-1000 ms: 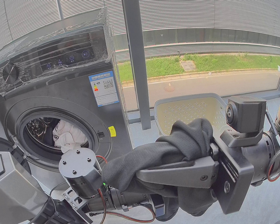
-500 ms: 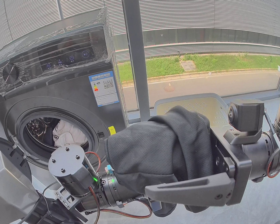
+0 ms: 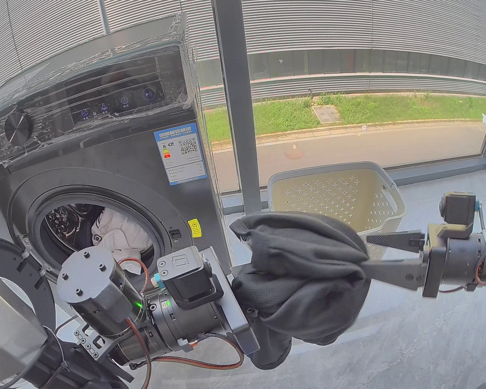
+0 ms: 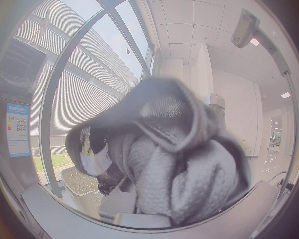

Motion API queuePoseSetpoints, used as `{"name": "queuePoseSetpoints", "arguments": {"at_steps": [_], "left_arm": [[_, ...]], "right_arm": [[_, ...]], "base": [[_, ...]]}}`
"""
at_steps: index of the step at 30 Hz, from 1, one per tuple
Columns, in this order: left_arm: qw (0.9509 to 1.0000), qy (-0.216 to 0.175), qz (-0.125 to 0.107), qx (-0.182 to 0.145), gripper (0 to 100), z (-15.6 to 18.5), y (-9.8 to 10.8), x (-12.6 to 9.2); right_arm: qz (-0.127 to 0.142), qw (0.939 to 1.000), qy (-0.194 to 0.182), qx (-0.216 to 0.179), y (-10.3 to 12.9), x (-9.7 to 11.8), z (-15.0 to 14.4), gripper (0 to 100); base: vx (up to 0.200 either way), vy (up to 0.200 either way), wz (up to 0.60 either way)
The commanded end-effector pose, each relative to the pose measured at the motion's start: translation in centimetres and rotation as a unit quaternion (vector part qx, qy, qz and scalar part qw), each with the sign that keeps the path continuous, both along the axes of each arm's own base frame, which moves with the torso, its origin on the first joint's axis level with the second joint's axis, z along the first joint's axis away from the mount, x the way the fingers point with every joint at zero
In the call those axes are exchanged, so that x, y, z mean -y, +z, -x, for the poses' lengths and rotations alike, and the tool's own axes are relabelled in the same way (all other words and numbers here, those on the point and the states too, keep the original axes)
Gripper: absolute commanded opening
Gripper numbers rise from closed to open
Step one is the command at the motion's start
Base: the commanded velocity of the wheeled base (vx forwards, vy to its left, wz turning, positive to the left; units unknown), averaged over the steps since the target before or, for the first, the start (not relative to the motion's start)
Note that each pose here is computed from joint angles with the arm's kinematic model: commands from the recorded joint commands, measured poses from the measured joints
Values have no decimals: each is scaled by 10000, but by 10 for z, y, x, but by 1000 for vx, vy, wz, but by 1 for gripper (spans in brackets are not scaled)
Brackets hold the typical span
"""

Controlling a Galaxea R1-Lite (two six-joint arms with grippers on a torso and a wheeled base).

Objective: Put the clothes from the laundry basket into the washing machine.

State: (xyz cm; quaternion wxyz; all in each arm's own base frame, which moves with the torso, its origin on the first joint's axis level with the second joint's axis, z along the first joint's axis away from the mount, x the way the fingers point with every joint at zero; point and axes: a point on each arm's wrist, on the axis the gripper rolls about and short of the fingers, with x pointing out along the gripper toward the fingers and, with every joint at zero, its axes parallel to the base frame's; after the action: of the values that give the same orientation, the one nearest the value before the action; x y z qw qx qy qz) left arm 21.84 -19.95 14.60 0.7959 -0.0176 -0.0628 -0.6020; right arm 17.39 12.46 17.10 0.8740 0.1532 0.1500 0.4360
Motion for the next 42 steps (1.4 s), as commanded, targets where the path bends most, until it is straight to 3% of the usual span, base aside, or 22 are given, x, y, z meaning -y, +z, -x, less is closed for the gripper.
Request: {"name": "queuePoseSetpoints", "arguments": {"at_steps": [1, 5, 9, 14, 17, 21, 22, 24, 28, 34, 37, 42], "left_arm": [[9998, 109, 79, -125, 0, 11, 5, -13], [9984, 399, 187, -356, 0, 10, 5, -14], [9894, 973, 182, -1065, 0, 17, -10, -18], [9870, 1002, 94, -1253, 0, 21, -17, -20], [9812, 1064, 75, -1605, 0, 18, -26, -18], [9777, 1209, 123, -1710, 0, 10, -30, -14], [9724, 1374, 262, -1867, 0, 4, -31, -9], [9663, 1508, 392, -2048, 0, 3, -31, -7], [9651, 1478, 240, -2148, 0, 2, -43, 0], [9691, 1401, 79, -2028, 0, -1, -56, 10], [9705, 1416, -56, -1949, 0, -2, -62, 11], [9700, 1435, -80, -1961, 0, -3, -64, 11]], "right_arm": [[140, 9908, -1343, 41, -5, 43, -13, 100], [125, 9875, -1569, 131, -3, 52, -6, 100], [64, 9829, -1828, 230, 2, 64, -4, 100], [24, 9830, -1806, 316, 5, 64, -1, 100], [26, 9833, -1791, 308, 5, 64, -1, 100], [34, 9835, -1783, 307, 5, 64, -2, 100], [26, 9833, -1791, 308, 5, 64, -2, 100], [26, 9832, -1799, 308, 5, 64, -1, 100], [28, 9831, -1807, 289, 4, 65, -2, 100], [29, 9840, -1762, 274, 4, 65, -1, 100], [42, 9846, -1731, 257, 2, 65, -1, 100], [44, 9850, -1707, 262, 2, 64, -1, 100]], "base": [[0, 0, 0], [0, 0, 0], [0, 0, 0], [0, 0, 0], [0, 0, 0], [0, 0, 0], [0, 0, 0], [0, 0, 0], [0, 0, 0], [0, 0, 0], [0, 200, 0], [0, 200, 0]]}}
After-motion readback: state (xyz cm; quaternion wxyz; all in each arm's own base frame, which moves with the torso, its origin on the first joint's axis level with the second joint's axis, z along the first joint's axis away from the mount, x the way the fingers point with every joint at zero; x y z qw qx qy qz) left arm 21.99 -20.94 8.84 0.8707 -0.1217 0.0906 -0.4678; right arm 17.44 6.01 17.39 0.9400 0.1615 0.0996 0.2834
